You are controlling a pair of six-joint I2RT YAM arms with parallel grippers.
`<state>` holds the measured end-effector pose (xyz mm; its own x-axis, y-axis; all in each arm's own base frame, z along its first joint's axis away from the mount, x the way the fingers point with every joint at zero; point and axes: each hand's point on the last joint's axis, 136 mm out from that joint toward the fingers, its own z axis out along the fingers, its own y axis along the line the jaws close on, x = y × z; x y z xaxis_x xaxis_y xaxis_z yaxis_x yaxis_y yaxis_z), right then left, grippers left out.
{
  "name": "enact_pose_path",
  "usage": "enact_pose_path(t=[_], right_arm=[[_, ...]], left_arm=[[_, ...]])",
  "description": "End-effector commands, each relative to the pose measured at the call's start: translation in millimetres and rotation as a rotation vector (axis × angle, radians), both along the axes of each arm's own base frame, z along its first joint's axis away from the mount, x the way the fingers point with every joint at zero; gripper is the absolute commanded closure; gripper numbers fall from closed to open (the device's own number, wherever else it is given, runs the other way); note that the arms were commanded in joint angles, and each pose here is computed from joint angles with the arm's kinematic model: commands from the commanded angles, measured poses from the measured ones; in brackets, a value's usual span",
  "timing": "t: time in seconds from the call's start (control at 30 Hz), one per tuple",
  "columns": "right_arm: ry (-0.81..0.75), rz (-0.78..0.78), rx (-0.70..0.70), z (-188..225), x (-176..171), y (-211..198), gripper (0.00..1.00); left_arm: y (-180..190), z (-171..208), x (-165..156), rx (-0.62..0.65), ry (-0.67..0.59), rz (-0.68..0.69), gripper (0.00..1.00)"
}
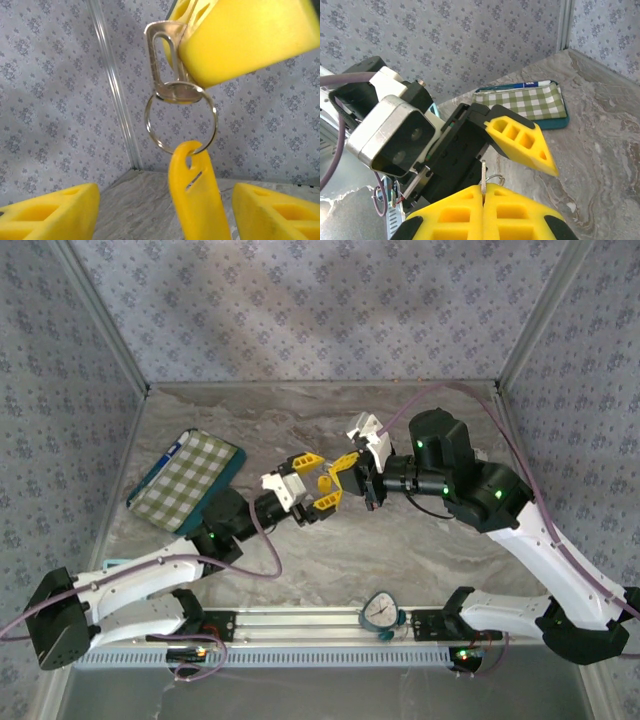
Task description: Remove the keys from the keyring
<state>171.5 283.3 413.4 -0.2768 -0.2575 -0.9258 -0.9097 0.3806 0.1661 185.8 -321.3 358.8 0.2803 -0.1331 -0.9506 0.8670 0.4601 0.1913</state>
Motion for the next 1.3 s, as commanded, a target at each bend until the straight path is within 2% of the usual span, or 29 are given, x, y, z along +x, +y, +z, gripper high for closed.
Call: enact_pose_path(t=[0.0, 0.2, 0.3, 0.47, 0.53, 0.63, 0.77, 0.93, 1.0, 1.13, 1.2, 1.27], right_arm=[[0.006, 0.014, 0.047, 11, -4, 0, 1.0], [0.007, 0.018, 0.05, 11, -5, -1, 1.0], [0.008, 0.018, 0.063, 12, -4, -1, 1.0], [0.011, 0.02, 0.071, 12, -3, -1, 1.0], [0.013, 0.019, 0.074, 12, -3, -1, 1.0], [0.012, 0.021, 0.082, 14, -4, -2, 1.0], [0.019, 0.021, 0.082, 11, -4, -3, 1.0], [0.034, 0.017, 0.078, 7, -3, -3, 1.0], [0.017, 0.018, 0.098, 13, -2, -2, 1.0], [0.013, 0.017, 0.107, 15, -2, -3, 1.0], [0.016, 0.018, 0.11, 15, -2, -3, 1.0], [0.013, 0.017, 0.117, 16, -2, -4, 1.0]], left_arm=[[3, 41, -9, -0.095, -0.091, -0.029, 0.31], [4, 49, -10, -0.108, -0.103, -0.033, 0.37], [3, 50, -11, -0.101, -0.104, -0.037, 0.48], [5, 53, -11, -0.115, -0.106, -0.037, 0.49], [6, 55, -12, -0.121, -0.109, -0.04, 0.56], [7, 59, -13, -0.126, -0.113, -0.044, 0.6], [8, 60, -13, -0.13, -0.114, -0.042, 0.62], [9, 62, -15, -0.138, -0.112, -0.05, 0.46], [8, 62, -17, -0.136, -0.113, -0.059, 0.46], [7, 60, -18, -0.127, -0.113, -0.069, 0.64], [7, 61, -18, -0.127, -0.115, -0.069, 0.76], [7, 60, -17, -0.126, -0.115, -0.064, 0.81]])
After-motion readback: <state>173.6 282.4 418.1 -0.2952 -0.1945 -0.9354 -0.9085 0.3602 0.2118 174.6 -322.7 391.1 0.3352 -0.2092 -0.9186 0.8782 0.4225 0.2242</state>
